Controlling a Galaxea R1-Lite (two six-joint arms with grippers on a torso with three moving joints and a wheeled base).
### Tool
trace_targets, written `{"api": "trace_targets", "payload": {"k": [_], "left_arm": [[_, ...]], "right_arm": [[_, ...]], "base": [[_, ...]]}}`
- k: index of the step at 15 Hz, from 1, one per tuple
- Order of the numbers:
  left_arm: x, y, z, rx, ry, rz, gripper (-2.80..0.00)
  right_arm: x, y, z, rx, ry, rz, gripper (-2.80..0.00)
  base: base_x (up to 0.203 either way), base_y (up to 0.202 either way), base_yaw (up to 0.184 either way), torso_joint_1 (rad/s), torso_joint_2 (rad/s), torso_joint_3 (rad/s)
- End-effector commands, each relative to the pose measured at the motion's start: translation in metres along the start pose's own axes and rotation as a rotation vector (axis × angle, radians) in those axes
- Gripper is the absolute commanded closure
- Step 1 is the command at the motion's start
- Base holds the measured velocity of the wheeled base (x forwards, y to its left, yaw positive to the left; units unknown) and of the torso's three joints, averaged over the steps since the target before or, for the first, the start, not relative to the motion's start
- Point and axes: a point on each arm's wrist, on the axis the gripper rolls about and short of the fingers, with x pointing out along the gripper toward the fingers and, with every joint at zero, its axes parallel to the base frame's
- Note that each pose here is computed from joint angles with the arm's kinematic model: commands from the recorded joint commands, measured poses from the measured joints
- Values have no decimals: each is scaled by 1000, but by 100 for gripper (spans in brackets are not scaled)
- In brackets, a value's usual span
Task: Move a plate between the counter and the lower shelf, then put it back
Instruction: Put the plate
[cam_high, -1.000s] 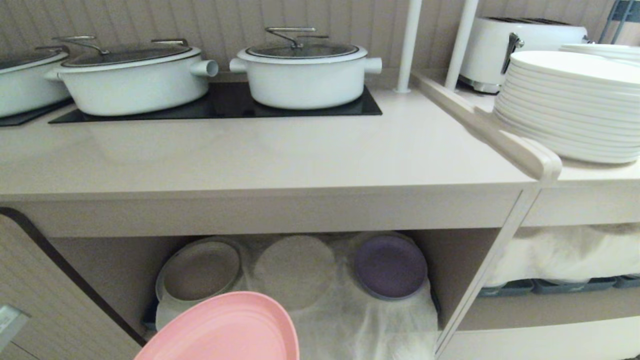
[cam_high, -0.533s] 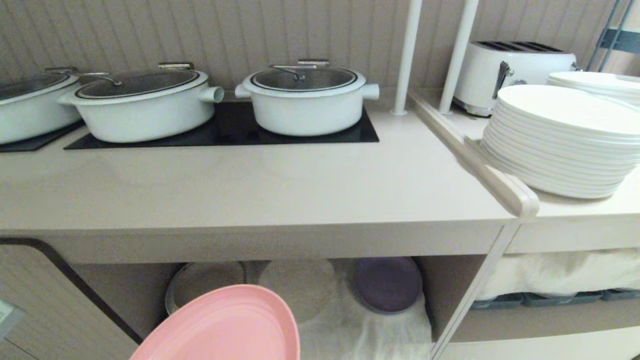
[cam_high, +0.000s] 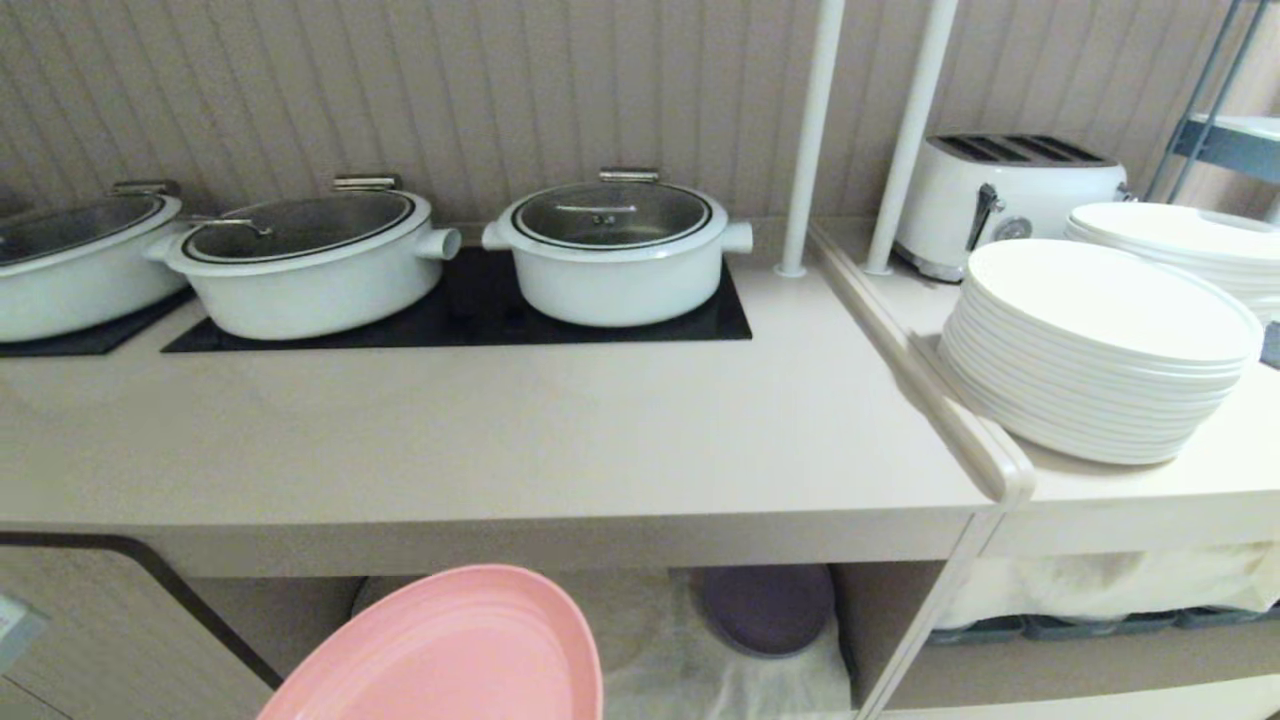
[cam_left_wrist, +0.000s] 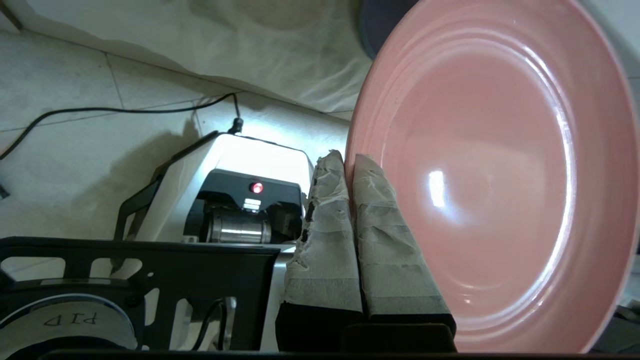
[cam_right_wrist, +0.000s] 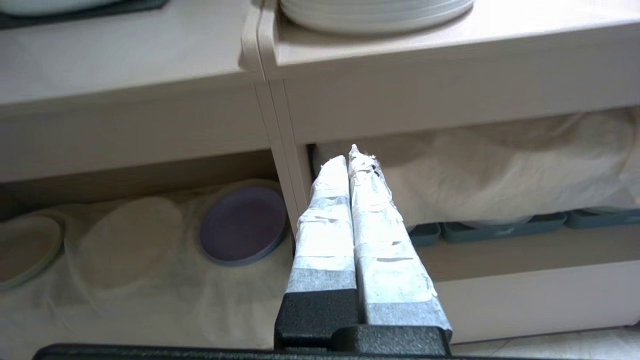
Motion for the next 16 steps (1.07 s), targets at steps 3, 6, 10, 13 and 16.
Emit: {"api": "trace_targets", "payload": {"k": [3,6,10,13,16], "left_arm": [[1,-3,1,-4,3,7,0],[1,-3,2,-4,3,5,0],[1,-4,2,-4,2,3,0],[1,-4,2,-4,1,3,0],[1,-4,2,-3,1,3,0]], "right_arm": [[0,0,0,0,1,0,0],[0,0,0,1,1,0,0],[0,0,0,-1,1,0,0],[0,0,0,-1,1,0,0],[0,0,0,-1,1,0,0]], "base": [[0,0,0,105,-203,-110],[0,0,0,17,-28,-15],[0,0,0,0,0,0],[0,0,0,142,-285,-151],[0,0,0,182,-385,-200]]}}
